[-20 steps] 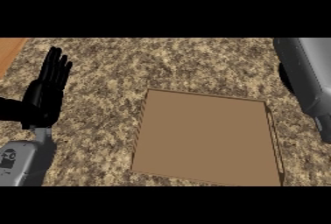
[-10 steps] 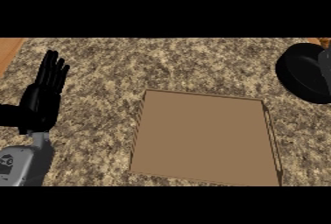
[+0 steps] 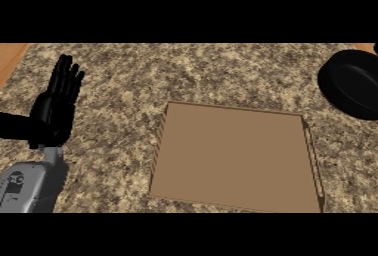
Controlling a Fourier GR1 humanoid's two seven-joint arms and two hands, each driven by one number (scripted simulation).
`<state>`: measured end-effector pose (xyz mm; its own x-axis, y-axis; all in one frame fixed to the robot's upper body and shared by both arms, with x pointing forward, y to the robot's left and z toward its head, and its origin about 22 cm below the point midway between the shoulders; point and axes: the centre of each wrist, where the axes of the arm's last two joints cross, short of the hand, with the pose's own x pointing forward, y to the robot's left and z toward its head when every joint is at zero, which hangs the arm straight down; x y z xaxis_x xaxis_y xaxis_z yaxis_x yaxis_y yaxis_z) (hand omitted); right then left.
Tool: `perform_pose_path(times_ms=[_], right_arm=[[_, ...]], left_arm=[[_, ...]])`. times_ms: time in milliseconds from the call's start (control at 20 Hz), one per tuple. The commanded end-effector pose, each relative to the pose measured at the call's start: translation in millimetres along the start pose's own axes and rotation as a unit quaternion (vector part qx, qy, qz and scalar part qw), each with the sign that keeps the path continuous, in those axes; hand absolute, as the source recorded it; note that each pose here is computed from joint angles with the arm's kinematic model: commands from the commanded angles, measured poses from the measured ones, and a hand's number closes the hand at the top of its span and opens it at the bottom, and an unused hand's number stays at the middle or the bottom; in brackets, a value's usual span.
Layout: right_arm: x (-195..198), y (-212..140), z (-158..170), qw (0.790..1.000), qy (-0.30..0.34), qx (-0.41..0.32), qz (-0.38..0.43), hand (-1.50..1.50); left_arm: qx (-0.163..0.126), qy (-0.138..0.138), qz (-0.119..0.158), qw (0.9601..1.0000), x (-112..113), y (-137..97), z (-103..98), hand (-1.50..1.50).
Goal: Pick the croissant from the tray and place it in the pot
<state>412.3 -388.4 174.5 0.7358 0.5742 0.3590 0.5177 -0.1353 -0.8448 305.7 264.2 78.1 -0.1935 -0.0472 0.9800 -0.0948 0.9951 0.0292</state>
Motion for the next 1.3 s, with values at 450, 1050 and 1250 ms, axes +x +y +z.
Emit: perform_pose_path(times_ms=[450, 1050, 1250], right_arm=[[-77.5, 31.9, -26.0, 0.981, 0.073, 0.159, -0.089, -1.5], [-36.9, 33.0, -9.8, 0.962, 0.031, 0.071, -0.263, -1.5], [-64.0, 22.8, -28.0, 0.942, 0.081, 0.043, -0.322, -1.5]], left_arm=[[0.001, -0.002, 0.004, 1.0, -9.8, 1.0, -7.5, 0.0], [-0.008, 0.002, 0.006, 1.0, 0.1, -2.0, 8.9, 0.0], [-0.004, -0.004, 0.004, 1.0, -3.7, 14.9, 4.0, 0.0]])
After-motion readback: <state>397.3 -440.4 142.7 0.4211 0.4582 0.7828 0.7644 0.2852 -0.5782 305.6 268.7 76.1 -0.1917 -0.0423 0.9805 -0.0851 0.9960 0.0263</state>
